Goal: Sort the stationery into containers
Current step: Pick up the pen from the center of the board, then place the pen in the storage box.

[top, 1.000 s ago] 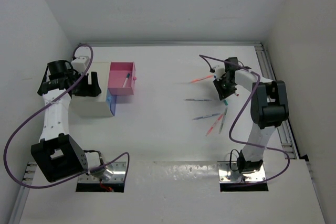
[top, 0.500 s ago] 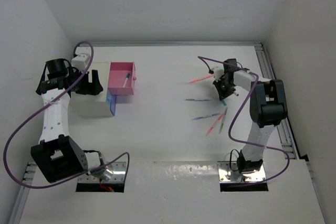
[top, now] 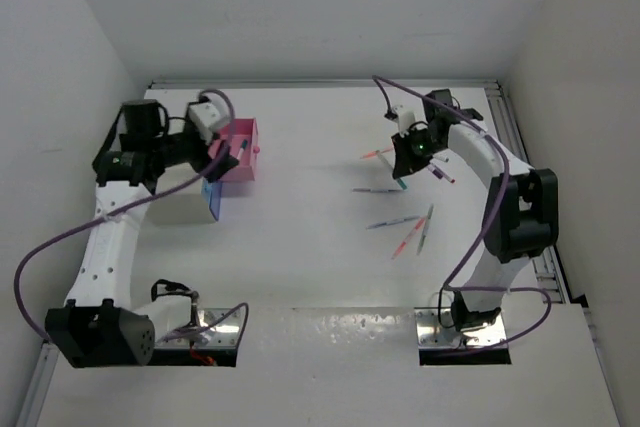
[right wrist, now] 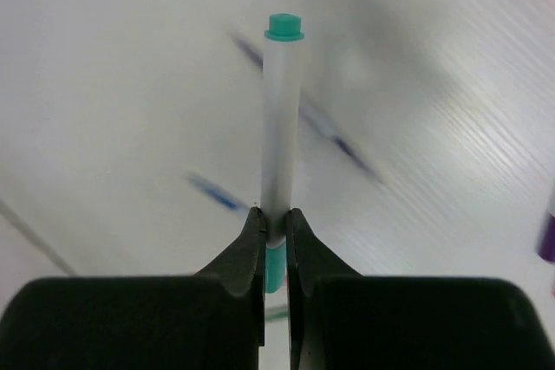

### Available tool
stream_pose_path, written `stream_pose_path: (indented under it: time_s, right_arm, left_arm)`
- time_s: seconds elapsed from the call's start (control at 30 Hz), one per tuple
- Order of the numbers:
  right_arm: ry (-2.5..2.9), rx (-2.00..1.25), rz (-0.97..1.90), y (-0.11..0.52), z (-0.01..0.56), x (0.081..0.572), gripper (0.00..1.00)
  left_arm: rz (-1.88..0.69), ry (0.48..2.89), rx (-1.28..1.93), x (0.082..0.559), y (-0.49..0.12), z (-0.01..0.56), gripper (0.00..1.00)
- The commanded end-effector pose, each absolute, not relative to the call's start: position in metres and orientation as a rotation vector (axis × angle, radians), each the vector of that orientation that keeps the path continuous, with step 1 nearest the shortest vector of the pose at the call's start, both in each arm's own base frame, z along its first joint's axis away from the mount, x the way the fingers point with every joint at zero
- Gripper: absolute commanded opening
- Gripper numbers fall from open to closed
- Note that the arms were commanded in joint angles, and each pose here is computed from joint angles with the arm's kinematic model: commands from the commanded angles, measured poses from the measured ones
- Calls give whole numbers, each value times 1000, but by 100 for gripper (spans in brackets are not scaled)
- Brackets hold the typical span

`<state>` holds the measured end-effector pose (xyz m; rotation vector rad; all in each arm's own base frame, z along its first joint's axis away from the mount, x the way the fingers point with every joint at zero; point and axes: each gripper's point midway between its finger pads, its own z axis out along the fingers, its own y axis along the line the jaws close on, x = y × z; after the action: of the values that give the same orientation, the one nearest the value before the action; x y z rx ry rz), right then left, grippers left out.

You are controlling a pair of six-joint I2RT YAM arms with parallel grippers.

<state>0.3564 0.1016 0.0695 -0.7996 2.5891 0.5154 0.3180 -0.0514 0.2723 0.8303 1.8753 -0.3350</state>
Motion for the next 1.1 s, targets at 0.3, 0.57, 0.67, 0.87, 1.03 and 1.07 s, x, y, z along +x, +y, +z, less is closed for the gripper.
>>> stream_pose_path:
  time_s: [0.3, 0.57, 0.67, 0.87, 1.03, 1.07]
  right_arm:
    - [2436, -979, 1446, 259, 164, 243, 0]
    - [2446, -992, 1595, 278, 171, 221, 0]
    - [2451, -996, 1626, 283, 172, 217, 0]
    - [2440, -1023, 1675, 290, 177, 208, 0]
    - [2423, -1004, 1738, 297, 188, 206, 0]
    - [2418, -1008, 1740, 298, 190, 205, 0]
  left_arm:
    - [-322, 1322, 1711, 253, -224, 251, 73]
    - [-285, 1181, 1954, 219, -263, 220, 67]
    - [-285, 1133, 1993, 212, -276, 217, 67]
    - [-211, 1114, 2022, 215, -285, 207, 66]
    - [-228, 1115, 2054, 207, -288, 193, 59]
    - [-225, 1115, 2055, 207, -288, 193, 57]
